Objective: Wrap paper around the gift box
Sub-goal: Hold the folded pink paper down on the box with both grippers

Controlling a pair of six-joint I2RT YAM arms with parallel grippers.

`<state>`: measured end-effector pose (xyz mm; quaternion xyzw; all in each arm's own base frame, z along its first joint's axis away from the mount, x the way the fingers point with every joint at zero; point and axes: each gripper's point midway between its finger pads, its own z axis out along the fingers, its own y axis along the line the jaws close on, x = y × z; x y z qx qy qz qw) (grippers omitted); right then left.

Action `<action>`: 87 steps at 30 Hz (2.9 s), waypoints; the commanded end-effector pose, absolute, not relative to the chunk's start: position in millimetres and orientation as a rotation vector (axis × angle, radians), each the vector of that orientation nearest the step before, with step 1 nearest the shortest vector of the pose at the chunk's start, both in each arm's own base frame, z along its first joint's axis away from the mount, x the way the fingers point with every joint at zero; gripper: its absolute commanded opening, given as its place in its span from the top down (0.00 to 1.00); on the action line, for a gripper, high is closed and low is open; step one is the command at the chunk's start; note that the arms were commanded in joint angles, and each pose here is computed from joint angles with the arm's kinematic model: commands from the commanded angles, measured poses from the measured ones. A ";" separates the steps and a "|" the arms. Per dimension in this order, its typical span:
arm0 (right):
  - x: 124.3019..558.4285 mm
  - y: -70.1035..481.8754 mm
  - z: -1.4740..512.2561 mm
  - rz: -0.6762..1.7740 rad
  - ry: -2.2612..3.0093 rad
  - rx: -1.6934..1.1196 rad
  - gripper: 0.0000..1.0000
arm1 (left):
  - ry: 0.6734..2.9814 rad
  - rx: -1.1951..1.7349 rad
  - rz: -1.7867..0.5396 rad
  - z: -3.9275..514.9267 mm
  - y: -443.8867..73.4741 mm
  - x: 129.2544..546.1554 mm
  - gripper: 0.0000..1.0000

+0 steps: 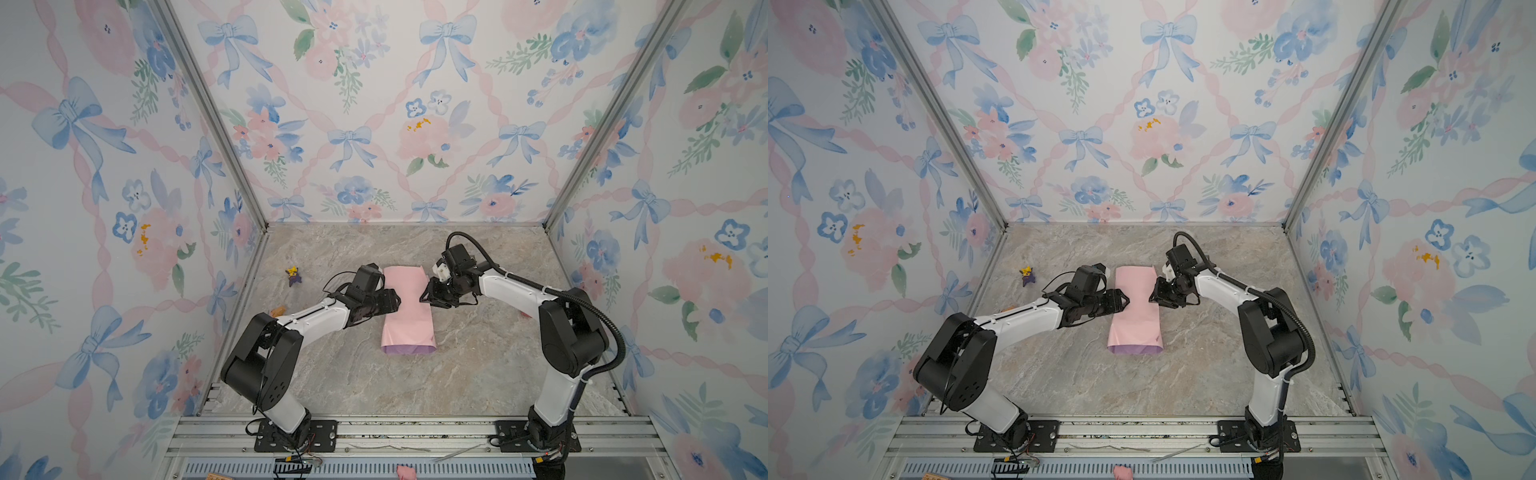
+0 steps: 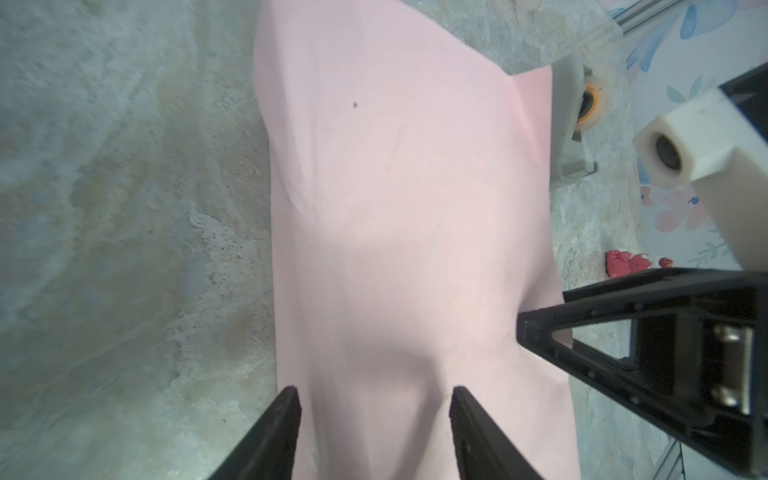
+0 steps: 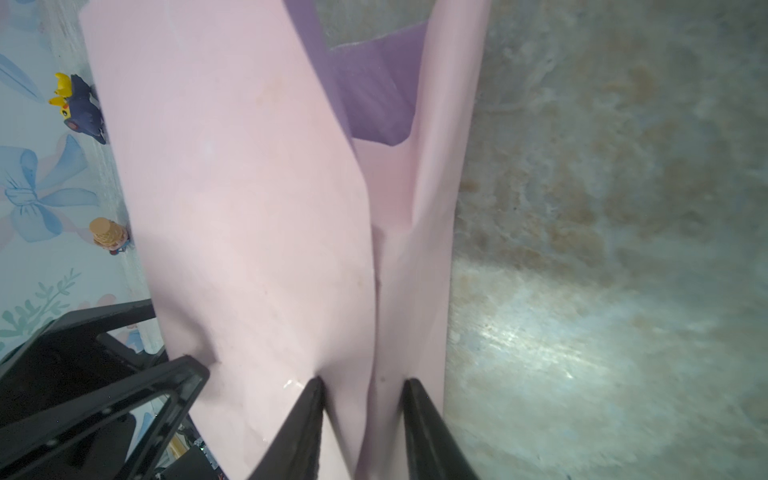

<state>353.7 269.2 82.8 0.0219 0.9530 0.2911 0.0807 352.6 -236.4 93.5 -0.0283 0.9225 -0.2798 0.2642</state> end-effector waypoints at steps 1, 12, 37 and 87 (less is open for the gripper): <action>347.4 269.4 77.2 0.863 2.869 0.065 0.68 | 2.445 -0.105 -0.798 106.4 -232.2 358.1 0.40; 355.2 262.1 101.0 0.861 2.814 0.068 0.48 | 2.512 -0.104 -0.787 71.5 -237.4 349.9 0.58; 356.1 274.9 85.5 0.935 2.799 0.053 0.70 | 2.436 -0.118 -0.790 94.7 -236.1 358.3 0.51; 383.4 261.2 92.3 0.908 2.768 0.042 0.58 | 2.532 -0.102 -0.697 51.4 -223.5 342.0 0.55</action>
